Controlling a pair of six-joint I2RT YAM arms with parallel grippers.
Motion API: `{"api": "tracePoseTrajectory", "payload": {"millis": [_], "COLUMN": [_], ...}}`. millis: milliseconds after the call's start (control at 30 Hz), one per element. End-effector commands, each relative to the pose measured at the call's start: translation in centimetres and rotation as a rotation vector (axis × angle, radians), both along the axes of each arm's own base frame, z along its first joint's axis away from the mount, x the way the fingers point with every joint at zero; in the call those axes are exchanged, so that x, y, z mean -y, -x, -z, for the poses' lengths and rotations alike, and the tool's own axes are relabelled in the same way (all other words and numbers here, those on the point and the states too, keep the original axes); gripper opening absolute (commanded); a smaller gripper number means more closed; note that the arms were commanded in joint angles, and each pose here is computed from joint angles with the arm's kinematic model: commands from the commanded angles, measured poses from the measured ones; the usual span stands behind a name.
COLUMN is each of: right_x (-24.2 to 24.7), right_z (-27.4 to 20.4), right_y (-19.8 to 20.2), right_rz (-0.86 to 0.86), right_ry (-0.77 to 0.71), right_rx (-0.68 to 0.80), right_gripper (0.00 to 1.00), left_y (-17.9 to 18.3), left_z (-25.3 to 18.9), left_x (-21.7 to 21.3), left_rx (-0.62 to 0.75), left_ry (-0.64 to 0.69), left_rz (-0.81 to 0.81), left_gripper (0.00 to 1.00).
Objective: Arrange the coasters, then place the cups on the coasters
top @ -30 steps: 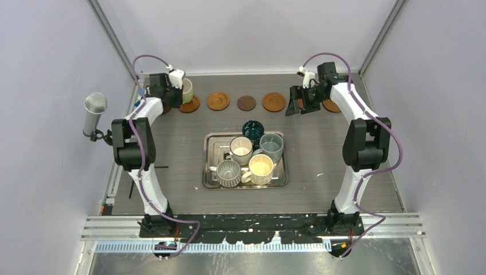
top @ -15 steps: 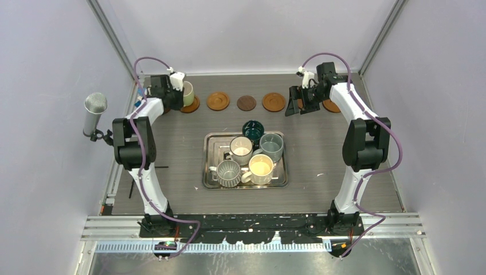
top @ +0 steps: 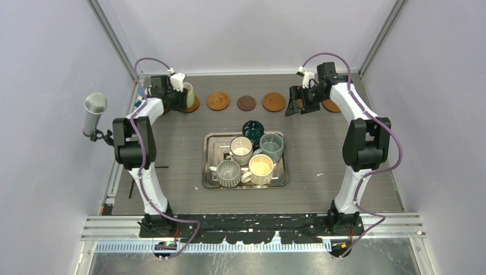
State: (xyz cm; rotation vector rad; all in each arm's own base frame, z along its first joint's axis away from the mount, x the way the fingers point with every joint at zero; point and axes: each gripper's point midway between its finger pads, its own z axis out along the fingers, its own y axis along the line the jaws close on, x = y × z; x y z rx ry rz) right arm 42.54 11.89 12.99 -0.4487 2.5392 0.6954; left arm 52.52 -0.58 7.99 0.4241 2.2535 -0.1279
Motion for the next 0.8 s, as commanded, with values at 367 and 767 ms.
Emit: {"api": "tracePoseTrajectory", "payload": {"millis": [367,767], "right_x": [0.0,-0.3], "right_z": [-1.7,-1.6], "right_y": [-0.4,-1.1], "right_rz": [-0.018,-0.008], "right_ry": [0.013,-0.004], "right_rx": [0.075,0.066], "right_gripper": [0.88,0.88], "left_y": [3.4,7.7], "left_z": [-7.3,-13.5], "left_x": [-1.6,4.3], "left_rx": [0.043,0.042], "left_ry": [-0.041,0.036], "left_rz": [-0.050,0.183], "left_gripper": [0.97,0.99]}}
